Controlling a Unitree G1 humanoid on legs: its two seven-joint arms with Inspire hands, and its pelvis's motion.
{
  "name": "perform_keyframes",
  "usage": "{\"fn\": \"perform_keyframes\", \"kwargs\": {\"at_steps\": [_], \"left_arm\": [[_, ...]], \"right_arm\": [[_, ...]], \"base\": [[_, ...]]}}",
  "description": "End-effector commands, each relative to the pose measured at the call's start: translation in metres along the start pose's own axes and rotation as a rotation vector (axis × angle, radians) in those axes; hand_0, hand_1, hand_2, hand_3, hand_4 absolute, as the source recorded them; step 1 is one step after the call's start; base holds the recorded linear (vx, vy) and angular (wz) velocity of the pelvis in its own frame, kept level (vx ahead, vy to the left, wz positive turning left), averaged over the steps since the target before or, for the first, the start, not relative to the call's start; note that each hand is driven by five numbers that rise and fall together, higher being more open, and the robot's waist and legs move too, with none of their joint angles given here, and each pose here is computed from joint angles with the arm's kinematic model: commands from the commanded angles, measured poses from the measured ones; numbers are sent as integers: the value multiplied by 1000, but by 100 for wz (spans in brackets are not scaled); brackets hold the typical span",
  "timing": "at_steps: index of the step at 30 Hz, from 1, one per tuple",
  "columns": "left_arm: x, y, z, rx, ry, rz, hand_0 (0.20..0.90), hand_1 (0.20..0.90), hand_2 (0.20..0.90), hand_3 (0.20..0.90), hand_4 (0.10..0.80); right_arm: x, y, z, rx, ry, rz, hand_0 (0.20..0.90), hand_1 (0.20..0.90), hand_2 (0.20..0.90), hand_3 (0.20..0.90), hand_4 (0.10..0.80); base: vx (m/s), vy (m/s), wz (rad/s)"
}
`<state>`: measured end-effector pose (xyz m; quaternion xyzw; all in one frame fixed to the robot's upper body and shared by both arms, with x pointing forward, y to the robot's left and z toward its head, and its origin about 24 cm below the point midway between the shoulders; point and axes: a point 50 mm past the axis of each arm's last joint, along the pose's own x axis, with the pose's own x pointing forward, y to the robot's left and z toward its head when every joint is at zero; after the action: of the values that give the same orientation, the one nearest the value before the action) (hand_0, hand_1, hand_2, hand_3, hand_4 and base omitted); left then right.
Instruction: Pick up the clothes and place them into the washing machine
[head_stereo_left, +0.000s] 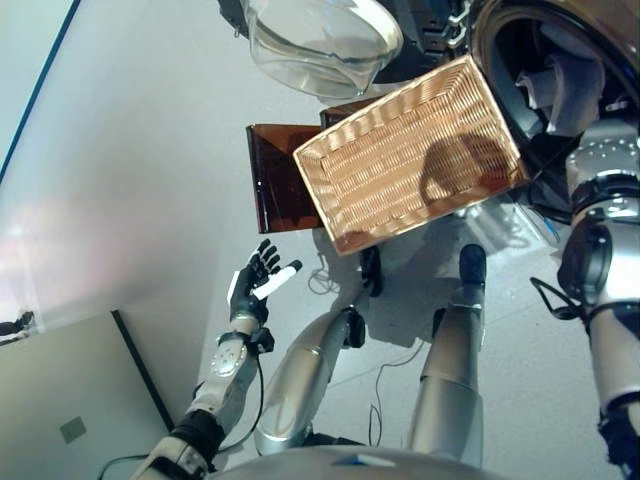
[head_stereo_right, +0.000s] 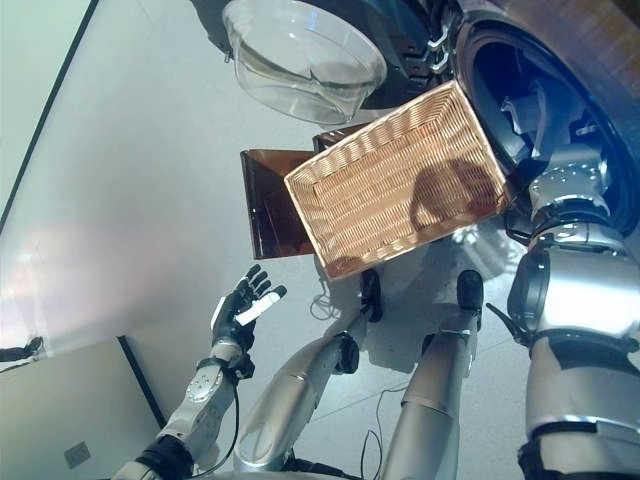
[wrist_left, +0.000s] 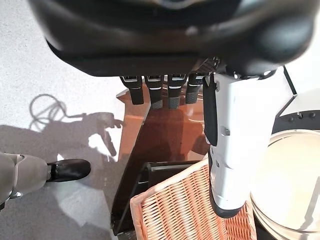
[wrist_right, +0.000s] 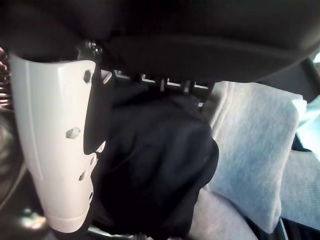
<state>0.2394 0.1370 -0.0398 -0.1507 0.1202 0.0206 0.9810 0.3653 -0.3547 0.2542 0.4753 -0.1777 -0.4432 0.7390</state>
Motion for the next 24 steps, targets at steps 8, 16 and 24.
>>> {"fn": "perform_keyframes", "kwargs": {"at_steps": [8,16,24], "left_arm": [[2,6,7,-34,-48,69,900,900,900,900,800],[4,5,1,-44,-18,90,900,900,900,900,800],[4,12,0,-54,-12,130,900,900,900,900,800]], "right_arm": [[-36,71,31,261,-127,270,900,900,900,900,800],[-59,51,-47,338,63,254,900,900,900,900,800],[-89,27,-101,254,171,333,900,900,900,900,800]], "base": [[0,1,-1],[-2,16,-7],[0,7,-3]]}}
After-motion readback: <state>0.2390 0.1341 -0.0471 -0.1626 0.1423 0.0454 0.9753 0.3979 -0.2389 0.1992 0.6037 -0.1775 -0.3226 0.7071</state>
